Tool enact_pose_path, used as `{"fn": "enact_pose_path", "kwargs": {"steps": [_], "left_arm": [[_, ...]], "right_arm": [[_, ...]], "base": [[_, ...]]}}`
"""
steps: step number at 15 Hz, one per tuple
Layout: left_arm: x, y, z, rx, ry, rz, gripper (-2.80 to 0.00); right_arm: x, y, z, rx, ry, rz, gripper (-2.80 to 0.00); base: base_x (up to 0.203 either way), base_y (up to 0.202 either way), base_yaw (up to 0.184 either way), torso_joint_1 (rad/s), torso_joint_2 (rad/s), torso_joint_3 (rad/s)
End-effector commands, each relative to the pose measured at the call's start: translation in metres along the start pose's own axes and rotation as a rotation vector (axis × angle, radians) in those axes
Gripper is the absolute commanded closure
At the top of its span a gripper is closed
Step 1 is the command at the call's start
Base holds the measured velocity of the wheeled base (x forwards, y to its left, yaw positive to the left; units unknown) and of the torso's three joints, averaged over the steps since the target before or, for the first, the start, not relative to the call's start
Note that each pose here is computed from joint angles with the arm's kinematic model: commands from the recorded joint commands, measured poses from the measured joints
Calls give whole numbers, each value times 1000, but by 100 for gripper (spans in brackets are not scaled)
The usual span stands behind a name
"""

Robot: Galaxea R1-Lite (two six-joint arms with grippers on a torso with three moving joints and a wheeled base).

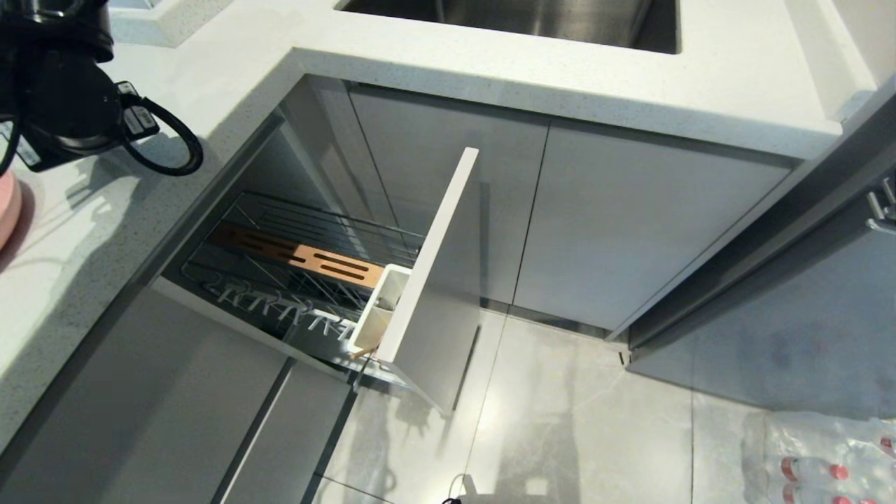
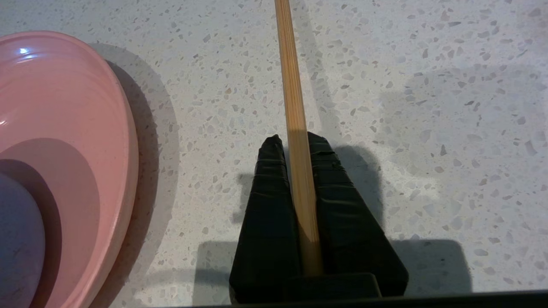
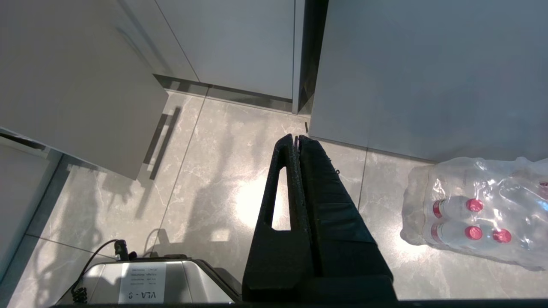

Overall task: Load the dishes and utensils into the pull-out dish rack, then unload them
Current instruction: Take the chopsticks out of the cupboard

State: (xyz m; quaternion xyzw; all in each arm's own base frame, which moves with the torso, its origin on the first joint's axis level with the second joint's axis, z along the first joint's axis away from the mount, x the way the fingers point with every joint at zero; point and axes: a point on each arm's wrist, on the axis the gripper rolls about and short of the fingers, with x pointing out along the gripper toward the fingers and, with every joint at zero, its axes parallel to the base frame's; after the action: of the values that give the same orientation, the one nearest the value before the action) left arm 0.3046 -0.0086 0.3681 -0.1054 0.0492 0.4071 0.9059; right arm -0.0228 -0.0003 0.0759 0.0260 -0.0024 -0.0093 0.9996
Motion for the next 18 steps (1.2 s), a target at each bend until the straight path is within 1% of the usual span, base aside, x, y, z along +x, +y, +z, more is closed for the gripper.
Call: {"fn": "enact_pose_path", "kwargs": {"steps": [1, 5, 6, 11, 14, 15, 17, 18], "left_arm": [[2, -1, -2, 6, 4, 8, 0], [2, -1, -4, 18, 9, 11, 0], [1, 0, -3, 13, 6, 10, -280], [-3, 4, 2, 0, -3, 6, -280], [-19, 17, 14, -27, -23, -12, -280], [-27, 25, 22, -49, -38, -23, -280], [-51, 47, 42, -109, -79, -57, 0], [-63, 59, 51, -138, -99, -76, 0]], "right_arm": [[0, 0, 0, 0, 0, -1, 0], [0, 0, 0, 0, 1, -1, 0], [0, 0, 0, 0, 1, -1, 0], [0, 0, 0, 0, 1, -1, 0], [0, 0, 0, 0, 0, -1, 0], [0, 0, 0, 0, 2, -1, 0], [0, 0, 0, 0, 0, -1, 0], [0, 0, 0, 0, 0, 0, 0]], "base": [[0, 0, 0, 0, 0, 0], [0, 0, 0, 0, 0, 0], [0, 0, 0, 0, 0, 0], [0, 0, 0, 0, 0, 0], [0, 0, 0, 0, 0, 0], [0, 0, 0, 0, 0, 0], [0, 0, 0, 0, 0, 0], [0, 0, 0, 0, 0, 0]]}}
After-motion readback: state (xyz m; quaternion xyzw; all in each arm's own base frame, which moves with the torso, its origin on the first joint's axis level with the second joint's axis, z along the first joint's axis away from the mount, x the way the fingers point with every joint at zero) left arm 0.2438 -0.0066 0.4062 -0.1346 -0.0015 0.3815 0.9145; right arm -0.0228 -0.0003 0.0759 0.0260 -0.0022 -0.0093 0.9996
